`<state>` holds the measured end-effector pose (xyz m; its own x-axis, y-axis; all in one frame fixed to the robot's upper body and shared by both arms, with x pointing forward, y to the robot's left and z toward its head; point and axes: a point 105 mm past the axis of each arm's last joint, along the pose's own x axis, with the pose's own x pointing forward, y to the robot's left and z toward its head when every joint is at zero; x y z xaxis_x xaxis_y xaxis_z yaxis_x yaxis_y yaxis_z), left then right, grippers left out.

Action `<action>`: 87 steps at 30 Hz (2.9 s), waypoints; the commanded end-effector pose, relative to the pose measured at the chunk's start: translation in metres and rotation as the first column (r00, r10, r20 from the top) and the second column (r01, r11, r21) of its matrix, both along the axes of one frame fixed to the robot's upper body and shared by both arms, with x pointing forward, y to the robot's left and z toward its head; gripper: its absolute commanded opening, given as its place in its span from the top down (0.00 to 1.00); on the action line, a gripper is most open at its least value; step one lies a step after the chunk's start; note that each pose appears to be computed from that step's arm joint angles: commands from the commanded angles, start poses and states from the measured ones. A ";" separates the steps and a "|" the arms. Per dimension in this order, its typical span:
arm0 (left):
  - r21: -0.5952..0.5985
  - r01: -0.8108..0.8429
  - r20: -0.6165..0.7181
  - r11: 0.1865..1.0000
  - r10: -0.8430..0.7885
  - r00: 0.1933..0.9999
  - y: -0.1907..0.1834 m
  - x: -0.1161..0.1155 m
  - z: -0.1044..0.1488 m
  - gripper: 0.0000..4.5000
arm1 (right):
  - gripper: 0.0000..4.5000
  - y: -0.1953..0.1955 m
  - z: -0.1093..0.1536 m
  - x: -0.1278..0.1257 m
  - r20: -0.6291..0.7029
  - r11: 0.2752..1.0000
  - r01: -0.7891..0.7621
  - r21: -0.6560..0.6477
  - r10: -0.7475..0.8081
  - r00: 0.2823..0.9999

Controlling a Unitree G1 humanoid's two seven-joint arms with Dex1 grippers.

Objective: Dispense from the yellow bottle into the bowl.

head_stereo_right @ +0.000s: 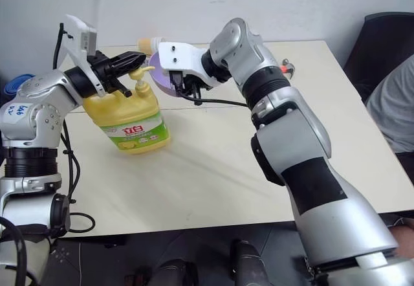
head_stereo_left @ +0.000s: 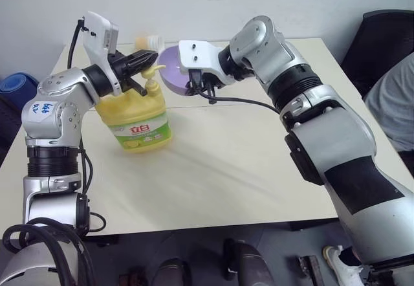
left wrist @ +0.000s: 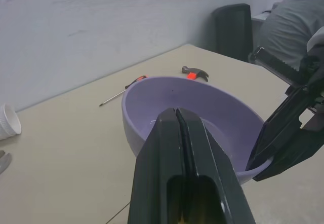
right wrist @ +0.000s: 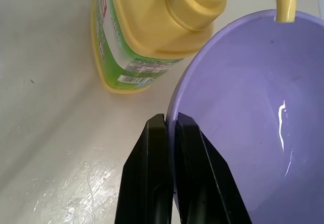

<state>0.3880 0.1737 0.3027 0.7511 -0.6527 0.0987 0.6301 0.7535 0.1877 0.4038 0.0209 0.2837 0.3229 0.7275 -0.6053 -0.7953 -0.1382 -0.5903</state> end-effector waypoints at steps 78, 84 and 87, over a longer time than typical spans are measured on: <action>0.060 0.161 -0.048 0.985 -0.158 0.986 0.078 -0.111 -0.091 1.00 | 1.00 -0.215 -0.118 -0.005 -0.292 0.931 0.364 -0.017 -0.353 0.889; 0.077 0.163 -0.156 0.984 -0.150 0.976 0.064 -0.119 -0.144 1.00 | 1.00 -0.235 -0.147 -0.016 -0.301 0.910 0.415 0.020 -0.390 0.870; 0.037 0.144 -0.172 0.989 -0.136 0.976 0.062 -0.121 -0.151 0.87 | 0.83 -0.242 -0.145 -0.014 -0.260 0.899 0.434 0.065 -0.404 0.877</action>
<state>0.2679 0.2372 0.1387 0.6519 -0.7542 -0.0786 0.7582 0.6503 0.0479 0.3853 -0.2145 0.1200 0.4110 0.6087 -0.6787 -0.9116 0.2733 -0.3069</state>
